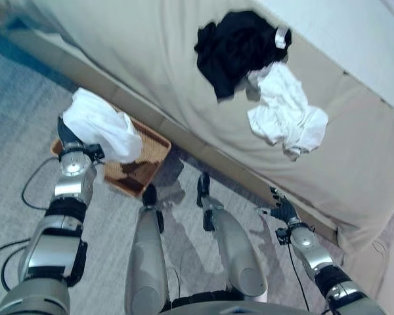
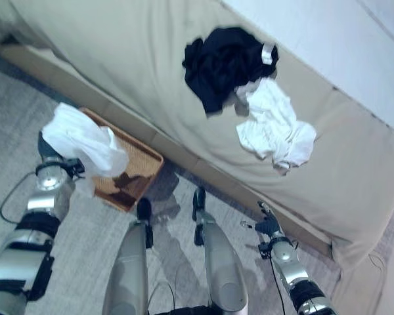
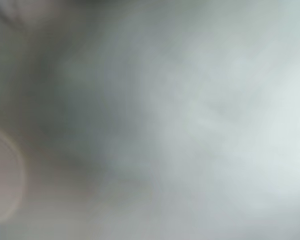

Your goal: Pick up clothes into the bucket

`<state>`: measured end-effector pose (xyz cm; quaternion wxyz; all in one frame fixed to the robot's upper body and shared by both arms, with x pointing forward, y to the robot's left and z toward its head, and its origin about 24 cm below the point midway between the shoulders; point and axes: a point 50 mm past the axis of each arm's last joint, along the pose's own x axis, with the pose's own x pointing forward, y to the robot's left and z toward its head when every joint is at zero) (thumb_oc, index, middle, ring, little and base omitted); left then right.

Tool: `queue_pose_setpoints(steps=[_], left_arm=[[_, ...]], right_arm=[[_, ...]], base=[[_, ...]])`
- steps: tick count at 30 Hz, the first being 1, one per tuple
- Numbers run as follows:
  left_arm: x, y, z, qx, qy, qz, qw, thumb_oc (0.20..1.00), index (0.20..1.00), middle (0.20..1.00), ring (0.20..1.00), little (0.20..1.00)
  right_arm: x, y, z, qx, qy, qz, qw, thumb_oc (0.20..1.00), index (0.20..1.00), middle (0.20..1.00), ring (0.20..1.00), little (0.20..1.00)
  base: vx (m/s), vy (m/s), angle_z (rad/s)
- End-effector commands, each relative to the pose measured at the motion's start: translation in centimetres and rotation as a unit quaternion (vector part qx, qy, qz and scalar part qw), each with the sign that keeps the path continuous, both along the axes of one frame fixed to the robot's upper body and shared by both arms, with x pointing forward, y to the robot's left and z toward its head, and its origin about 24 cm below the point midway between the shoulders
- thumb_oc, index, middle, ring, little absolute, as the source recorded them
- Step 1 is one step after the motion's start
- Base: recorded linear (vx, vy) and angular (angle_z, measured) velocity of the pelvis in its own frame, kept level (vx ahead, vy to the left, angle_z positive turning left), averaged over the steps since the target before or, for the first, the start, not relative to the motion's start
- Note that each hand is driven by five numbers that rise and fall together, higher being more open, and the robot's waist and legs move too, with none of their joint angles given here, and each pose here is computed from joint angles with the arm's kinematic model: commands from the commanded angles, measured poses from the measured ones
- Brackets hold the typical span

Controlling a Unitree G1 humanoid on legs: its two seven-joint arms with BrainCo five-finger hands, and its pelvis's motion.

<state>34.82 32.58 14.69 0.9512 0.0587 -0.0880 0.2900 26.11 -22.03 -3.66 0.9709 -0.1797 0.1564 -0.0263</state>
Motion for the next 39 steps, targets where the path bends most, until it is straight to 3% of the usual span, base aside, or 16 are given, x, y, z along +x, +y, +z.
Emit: queue_pose_setpoints(steps=[1,2,3,4,13,19,27,33,35,36,37,38,39], left_arm=[[-0.3,1.7,3.7,0.029,-0.055,0.029,0.998,0.200,0.200,0.200,0.200,0.200],[-0.3,1.7,3.7,0.029,-0.055,0.029,0.998,0.200,0.200,0.200,0.200,0.200],[-0.2,2.1,3.6,0.026,-0.045,0.040,0.998,0.429,0.429,0.429,0.429,0.429],[-0.2,2.4,3.4,0.024,-0.031,0.049,0.998,1.000,1.000,1.000,1.000,1.000],[-0.4,3.4,0.3,-0.018,0.049,0.109,0.993,1.000,1.000,1.000,1.000,1.000],[-1.2,3.4,-1.6,-0.016,0.066,0.127,0.990,1.000,1.000,1.000,1.000,1.000],[-2.7,2.3,-5.2,0.017,0.107,0.116,0.987,1.000,1.000,1.000,1.000,1.000],[-3.5,-1.2,-8.9,0.111,0.170,0.047,0.978,1.000,1.000,1.000,1.000,1.000],[-4.0,-3.7,-11.3,0.117,0.194,-0.006,0.974,1.000,1.000,1.000,1.000,1.000],[-4.5,-6.6,-13.5,0.084,0.207,-0.061,0.973,1.000,1.000,1.000,1.000,1.000],[-4.5,-6.7,-13.5,0.083,0.207,-0.062,0.973,1.000,1.000,1.000,1.000,1.000],[-5.9,-10.8,-16.1,0.062,0.230,-0.164,0.957,1.000,1.000,1.000,1.000,1.000],[-6.3,-11.6,-16.6,0.059,0.233,-0.184,0.953,1.000,1.000,1.000,1.000,1.000]], right_arm=[[1.1,-0.3,2.7,0.005,-0.075,-0.001,0.997,1.000,1.000,1.000,1.000,1.000],[1.1,-0.3,2.7,0.005,-0.075,-0.001,0.997,1.000,1.000,1.000,1.000,1.000],[1.5,-0.1,3.7,0.013,-0.101,-0.001,0.995,1.000,1.000,1.000,1.000,1.000],[1.6,-0.1,4.0,0.015,-0.108,-0.004,0.994,1.000,1.000,1.000,1.000,1.000],[2.9,0.3,8.6,0.020,-0.219,-0.020,0.975,1.000,1.000,1.000,1.000,1.000],[3.4,-1.4,16.9,-0.007,-0.401,-0.059,0.914,1.000,1.000,1.000,1.000,1.000],[3.0,-4.6,23.4,-0.086,-0.511,-0.146,0.843,1.000,1.000,1.000,1.000,1.000],[4.3,-7.4,25.4,-0.158,-0.501,-0.218,0.823,1.000,1.000,1.000,1.000,1.000],[4.9,-9.2,25.8,-0.188,-0.477,-0.258,0.819,1.000,1.000,1.000,1.000,1.000],[5.4,-10.6,26.1,-0.195,-0.454,-0.282,0.823,1.000,1.000,1.000,1.000,1.000],[5.5,-10.6,26.2,-0.196,-0.454,-0.281,0.822,1.000,1.000,1.000,1.000,1.000],[6.4,-12.4,26.1,-0.217,-0.399,-0.295,0.841,1.000,1.000,1.000,1.000,1.000],[6.7,-12.9,26.4,-0.230,-0.384,-0.296,0.843,1.000,1.000,1.000,1.000,1.000]], base=[[-0.02,-0.035,-0.08],[-0.01,-0.026,-0.08],[0.00,-0.019,-0.06],[0.00,-0.025,-0.04],[0.01,-0.004,0.05],[0.00,0.000,-0.01],[0.00,-0.024,0.07],[0.01,-0.039,0.12],[0.01,-0.054,0.21],[0.00,-0.043,0.25],[0.00,-0.058,0.26],[0.01,-0.028,0.21],[0.01,-0.032,0.23]])
